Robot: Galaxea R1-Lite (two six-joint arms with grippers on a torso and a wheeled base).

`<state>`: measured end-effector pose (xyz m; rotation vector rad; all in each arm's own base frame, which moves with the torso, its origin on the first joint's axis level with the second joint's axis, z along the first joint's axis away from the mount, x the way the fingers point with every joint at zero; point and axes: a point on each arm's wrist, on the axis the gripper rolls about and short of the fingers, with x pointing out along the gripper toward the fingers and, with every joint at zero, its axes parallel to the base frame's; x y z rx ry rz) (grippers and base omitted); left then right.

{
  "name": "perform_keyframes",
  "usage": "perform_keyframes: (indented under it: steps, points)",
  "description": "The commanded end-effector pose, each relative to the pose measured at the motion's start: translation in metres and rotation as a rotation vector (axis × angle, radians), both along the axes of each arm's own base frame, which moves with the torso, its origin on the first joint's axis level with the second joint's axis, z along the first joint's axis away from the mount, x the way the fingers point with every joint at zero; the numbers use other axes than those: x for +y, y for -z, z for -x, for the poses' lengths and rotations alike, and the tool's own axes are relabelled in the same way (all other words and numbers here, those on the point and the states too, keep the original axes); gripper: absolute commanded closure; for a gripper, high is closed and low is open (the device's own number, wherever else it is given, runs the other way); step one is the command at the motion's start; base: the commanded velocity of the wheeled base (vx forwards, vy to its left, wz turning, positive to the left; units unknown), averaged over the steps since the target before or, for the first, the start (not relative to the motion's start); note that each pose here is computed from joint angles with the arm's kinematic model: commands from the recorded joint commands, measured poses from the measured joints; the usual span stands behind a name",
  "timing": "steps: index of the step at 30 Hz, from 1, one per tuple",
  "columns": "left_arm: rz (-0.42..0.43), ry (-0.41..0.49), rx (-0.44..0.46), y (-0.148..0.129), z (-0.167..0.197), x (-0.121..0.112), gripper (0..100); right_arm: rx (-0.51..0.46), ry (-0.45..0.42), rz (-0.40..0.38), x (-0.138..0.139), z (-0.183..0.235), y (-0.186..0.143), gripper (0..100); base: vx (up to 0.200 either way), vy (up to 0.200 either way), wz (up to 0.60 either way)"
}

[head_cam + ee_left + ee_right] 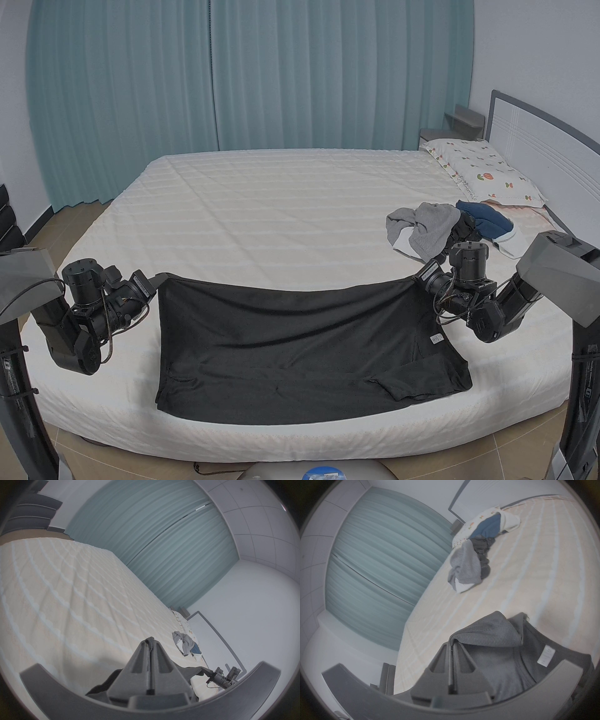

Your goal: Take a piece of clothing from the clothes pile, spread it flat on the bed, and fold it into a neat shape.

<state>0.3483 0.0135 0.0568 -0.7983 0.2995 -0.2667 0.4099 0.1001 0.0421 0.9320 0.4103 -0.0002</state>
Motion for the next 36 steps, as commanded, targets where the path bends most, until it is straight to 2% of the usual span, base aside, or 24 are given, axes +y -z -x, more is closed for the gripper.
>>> perform_keyframes:
  steps: [1,6,13,20,26,31,32,33,34,36]
  points:
    - [0.011,-0.031,-0.009,0.005,-0.003,0.001,100,-0.010,-0.008,0.016,0.000,0.000,0.014,100,0.000,0.000,0.00]
    - [0.009,-0.043,-0.016,0.014,-0.006,0.002,100,0.001,-0.016,0.047,-0.001,0.001,0.023,100,0.000,0.000,0.00]
    - [-0.009,-0.038,0.019,0.029,-0.004,0.003,100,0.070,-0.038,0.103,-0.008,0.015,0.038,100,0.000,0.000,0.00]
    - [-0.113,-0.025,0.024,0.035,0.004,0.009,100,0.117,-0.059,0.123,-0.012,0.028,0.045,100,0.000,0.000,0.00]
    - [-0.270,0.020,0.053,0.047,0.019,0.009,100,0.187,-0.108,0.195,-0.014,0.049,0.058,100,0.000,0.000,0.00]
    - [-0.378,0.076,0.112,0.060,0.031,0.006,100,0.240,-0.142,0.236,-0.013,0.066,0.066,100,0.000,0.000,0.00]
    - [-0.424,0.102,0.142,0.064,0.036,0.006,100,0.255,-0.161,0.259,-0.012,0.071,0.069,100,0.000,0.000,0.00]
    - [-0.424,0.102,0.142,0.064,0.036,0.006,100,0.255,-0.161,0.259,-0.012,0.071,0.069,100,0.000,0.000,0.00]
    - [-0.482,0.137,0.180,0.070,0.041,0.007,100,0.271,-0.173,0.282,-0.013,0.077,0.071,100,0.000,0.000,0.00]
    - [-0.494,0.147,0.192,0.072,0.042,0.007,100,0.275,-0.175,0.286,-0.014,0.078,0.072,100,0.000,0.000,0.00]
